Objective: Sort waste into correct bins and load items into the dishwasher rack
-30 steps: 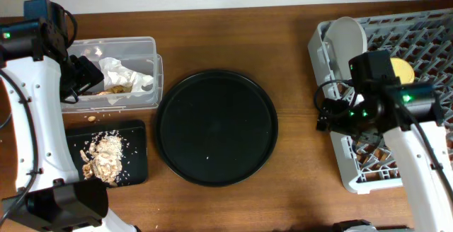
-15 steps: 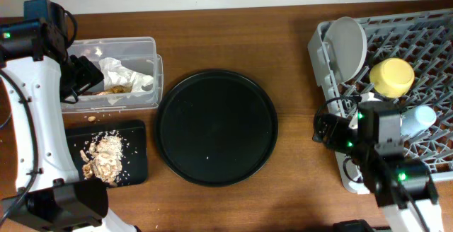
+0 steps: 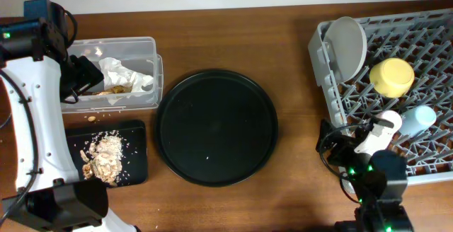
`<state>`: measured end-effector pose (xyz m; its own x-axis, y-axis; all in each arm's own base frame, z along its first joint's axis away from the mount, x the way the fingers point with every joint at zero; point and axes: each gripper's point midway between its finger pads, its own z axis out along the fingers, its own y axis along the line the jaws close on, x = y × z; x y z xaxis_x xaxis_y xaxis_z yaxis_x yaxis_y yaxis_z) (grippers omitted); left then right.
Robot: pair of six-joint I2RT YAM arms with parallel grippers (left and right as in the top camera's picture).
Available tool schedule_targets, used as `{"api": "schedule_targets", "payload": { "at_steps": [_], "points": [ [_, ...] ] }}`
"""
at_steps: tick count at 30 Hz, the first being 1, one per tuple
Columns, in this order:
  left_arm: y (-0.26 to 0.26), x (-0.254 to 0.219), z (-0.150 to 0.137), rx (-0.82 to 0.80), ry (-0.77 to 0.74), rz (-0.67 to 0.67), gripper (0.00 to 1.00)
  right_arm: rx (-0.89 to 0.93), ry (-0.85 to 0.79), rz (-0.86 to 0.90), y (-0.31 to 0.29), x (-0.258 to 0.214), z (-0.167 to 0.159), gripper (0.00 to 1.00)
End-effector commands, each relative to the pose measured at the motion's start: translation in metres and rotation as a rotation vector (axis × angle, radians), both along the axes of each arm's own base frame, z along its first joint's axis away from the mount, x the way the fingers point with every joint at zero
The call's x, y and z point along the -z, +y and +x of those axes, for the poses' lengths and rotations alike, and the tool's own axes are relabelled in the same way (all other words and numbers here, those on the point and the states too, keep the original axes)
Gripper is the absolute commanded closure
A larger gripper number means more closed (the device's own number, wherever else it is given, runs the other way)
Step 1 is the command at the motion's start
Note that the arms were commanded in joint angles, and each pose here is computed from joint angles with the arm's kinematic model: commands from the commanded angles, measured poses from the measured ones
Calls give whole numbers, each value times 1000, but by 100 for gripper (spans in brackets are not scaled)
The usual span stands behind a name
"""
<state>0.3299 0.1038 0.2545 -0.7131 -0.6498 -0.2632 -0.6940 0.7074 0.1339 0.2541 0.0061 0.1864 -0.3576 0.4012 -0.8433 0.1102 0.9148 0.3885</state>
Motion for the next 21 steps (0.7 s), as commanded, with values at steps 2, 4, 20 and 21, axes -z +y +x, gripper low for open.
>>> {"api": "schedule_targets", "payload": {
  "at_steps": [2,4,20,21],
  "points": [
    [4,0,0,6,5,9,1,-34,-109,-2,5,2,-5,1],
    [4,0,0,7,5,9,1,-33,-134,-4,5,5,-8,1],
    [4,0,0,6,5,9,1,13,-382,-24,-3,10,-5,1],
    [4,0,0,6,4,9,1,19,-379,-25,-4,11,-6,1]
  ]
}}
